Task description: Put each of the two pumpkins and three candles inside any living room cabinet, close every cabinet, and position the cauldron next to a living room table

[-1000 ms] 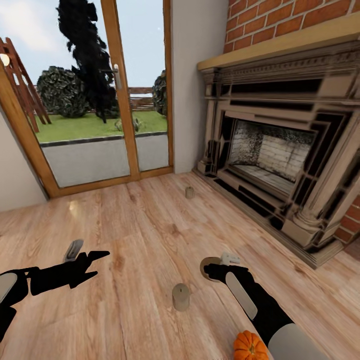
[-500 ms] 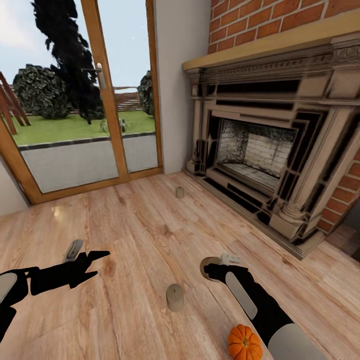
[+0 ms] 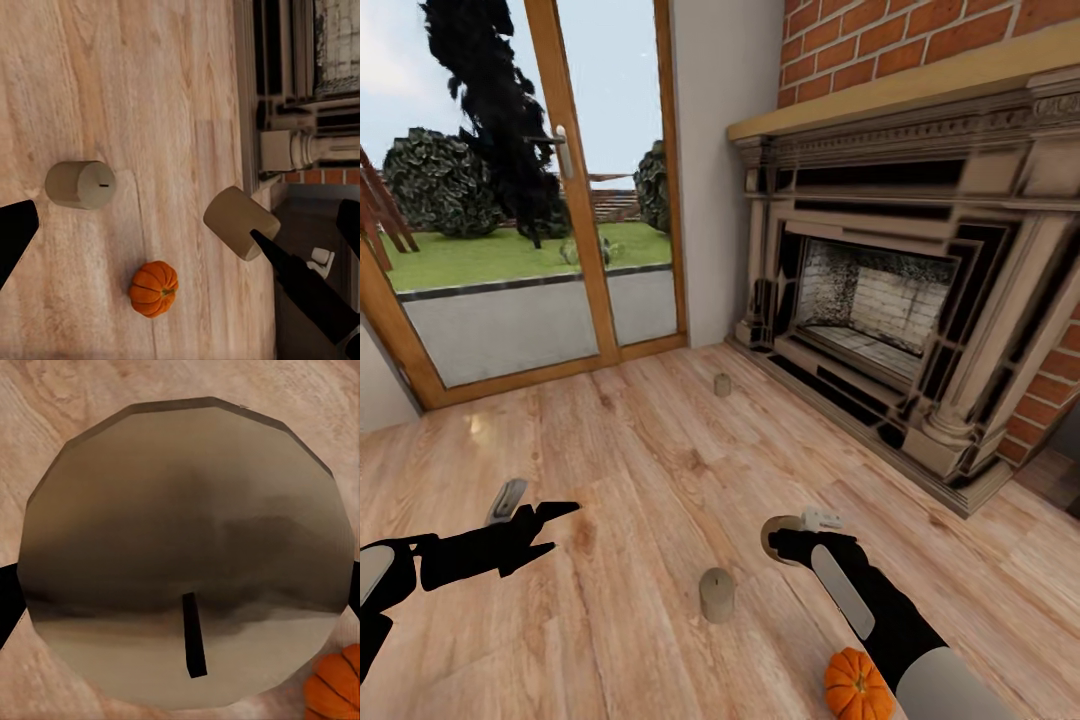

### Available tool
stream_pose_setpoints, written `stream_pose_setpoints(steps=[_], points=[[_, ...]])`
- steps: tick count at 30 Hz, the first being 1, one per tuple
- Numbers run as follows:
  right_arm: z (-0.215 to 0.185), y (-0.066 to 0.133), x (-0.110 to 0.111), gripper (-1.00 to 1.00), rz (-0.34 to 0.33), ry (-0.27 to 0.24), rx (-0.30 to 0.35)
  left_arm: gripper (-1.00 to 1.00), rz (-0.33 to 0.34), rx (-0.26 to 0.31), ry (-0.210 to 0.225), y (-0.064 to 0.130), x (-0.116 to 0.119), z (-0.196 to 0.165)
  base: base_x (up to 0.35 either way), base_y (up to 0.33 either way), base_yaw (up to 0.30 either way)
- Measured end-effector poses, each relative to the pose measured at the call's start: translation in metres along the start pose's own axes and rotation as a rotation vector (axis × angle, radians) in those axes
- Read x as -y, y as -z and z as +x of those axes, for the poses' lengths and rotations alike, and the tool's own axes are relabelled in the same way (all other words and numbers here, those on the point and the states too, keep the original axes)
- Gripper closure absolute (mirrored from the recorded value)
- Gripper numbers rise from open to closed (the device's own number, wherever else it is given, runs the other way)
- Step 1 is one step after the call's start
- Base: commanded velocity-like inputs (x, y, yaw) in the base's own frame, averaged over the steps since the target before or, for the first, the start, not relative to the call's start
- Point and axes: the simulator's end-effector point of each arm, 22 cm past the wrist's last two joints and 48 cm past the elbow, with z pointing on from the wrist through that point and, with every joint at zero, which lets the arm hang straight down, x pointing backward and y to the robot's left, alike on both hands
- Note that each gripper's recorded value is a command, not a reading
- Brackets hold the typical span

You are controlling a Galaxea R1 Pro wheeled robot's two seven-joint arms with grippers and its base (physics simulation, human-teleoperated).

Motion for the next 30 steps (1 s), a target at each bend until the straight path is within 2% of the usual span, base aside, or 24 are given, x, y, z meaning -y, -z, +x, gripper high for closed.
stream_pose_setpoints(steps=[8,12,22,30], points=[[0.0005,-0.0001,0.0004,1.0,0.001,-0.001,-0.001,-1.0,0.001,-0.001,0.001,-0.0001,0.0003,0.0002,0.0,0.267,-0.218],[0.0007,-0.0002,0.0005,1.0,0.001,0.0,-0.002,-1.0,0.0,0.0,0.0,-0.0002,-0.0001,0.0001,0.0,0.064,-0.273],[0.0017,-0.0006,0.0,1.0,0.001,-0.001,-0.004,-1.0,-0.001,0.0,-0.001,0.0,-0.0005,0.0001,0.001,0.008,-0.03],[0.0015,-0.0004,0.0005,1.0,0.001,-0.001,-0.003,-1.0,-0.003,0.0,-0.001,0.0001,-0.0005,0.0,0.116,0.184,-0.131]])
